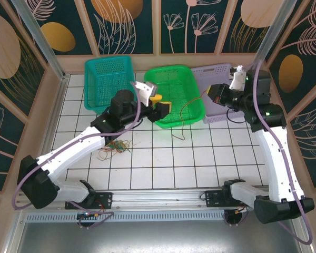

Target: Untangle the cables

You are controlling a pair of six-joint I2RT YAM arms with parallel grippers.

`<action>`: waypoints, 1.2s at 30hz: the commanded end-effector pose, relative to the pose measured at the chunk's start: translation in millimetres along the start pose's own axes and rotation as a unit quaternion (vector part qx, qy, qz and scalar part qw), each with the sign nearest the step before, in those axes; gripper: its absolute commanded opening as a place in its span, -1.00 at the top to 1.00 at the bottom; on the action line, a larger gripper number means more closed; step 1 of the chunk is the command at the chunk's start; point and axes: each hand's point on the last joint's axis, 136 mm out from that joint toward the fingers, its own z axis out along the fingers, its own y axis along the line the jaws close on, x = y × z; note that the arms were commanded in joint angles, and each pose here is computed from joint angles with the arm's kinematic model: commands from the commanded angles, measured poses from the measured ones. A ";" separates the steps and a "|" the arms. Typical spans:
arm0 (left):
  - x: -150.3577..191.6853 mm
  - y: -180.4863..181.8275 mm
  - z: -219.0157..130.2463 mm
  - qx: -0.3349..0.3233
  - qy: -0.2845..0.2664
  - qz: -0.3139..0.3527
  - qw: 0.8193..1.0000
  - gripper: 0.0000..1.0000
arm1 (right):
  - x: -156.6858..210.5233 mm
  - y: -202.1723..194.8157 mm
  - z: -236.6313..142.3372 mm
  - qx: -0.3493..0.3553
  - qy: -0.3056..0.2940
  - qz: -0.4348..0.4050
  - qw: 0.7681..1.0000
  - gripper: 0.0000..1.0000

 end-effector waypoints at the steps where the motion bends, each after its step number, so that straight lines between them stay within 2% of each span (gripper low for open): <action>1: -15.5 -19.4 16.2 0.033 -0.035 0.120 0.992 -0.32 | -8.9 30.1 -1.1 -0.054 -0.002 -0.041 0.998 1.00; 7: 3.0 -0.9 37.5 0.000 -0.025 0.194 0.981 -0.41 | -1.7 42.2 10.7 -0.065 0.025 -0.050 0.996 1.00; 13: 12.4 7.5 52.7 -0.012 -0.014 0.202 0.979 -0.37 | 7.2 57.3 19.0 -0.086 0.042 -0.053 0.994 1.00; 15: 11.3 9.0 55.0 -0.015 -0.016 0.199 0.980 -0.17 | 8.7 57.8 20.6 -0.084 0.044 -0.052 0.994 1.00; 17: 9.5 6.7 56.4 -0.009 -0.018 0.194 0.981 0.19 | 8.8 56.8 21.6 -0.082 0.043 -0.049 0.995 1.00; 19: 6.8 4.1 55.9 -0.004 -0.021 0.184 0.983 0.70 | 7.9 53.9 23.8 -0.076 0.041 -0.048 0.995 1.00; 21: 6.7 3.1 54.7 -0.002 -0.020 0.174 0.985 0.95 | 6.2 50.6 26.7 -0.067 0.039 -0.045 0.996 1.00; 26: -0.9 -4.9 43.8 0.010 -0.027 0.143 0.989 1.00 | -2.7 49.4 33.4 -0.064 0.026 -0.037 0.997 1.00; 27: -2.1 -6.3 41.6 0.012 -0.026 0.133 0.991 1.00 | -6.0 48.8 34.6 -0.061 0.020 -0.034 0.997 0.92; 30: -4.9 -7.6 35.3 0.011 -0.018 0.101 0.995 1.00 | -19.3 48.2 35.7 -0.056 0.000 -0.025 0.998 0.18; 31: -5.3 -5.8 33.8 0.006 -0.013 0.089 0.996 1.00 | -23.8 48.9 35.0 -0.056 -0.006 -0.023 0.998 0.05; 33: -7.0 1.5 29.1 -0.009 -0.005 0.058 0.998 1.00 | -36.8 50.9 29.8 -0.053 -0.029 -0.017 0.998 -0.15; 36: -15.0 18.6 17.6 -0.029 -0.009 0.010 1.000 1.00 | -56.9 54.3 15.4 -0.050 -0.066 -0.011 0.996 -0.28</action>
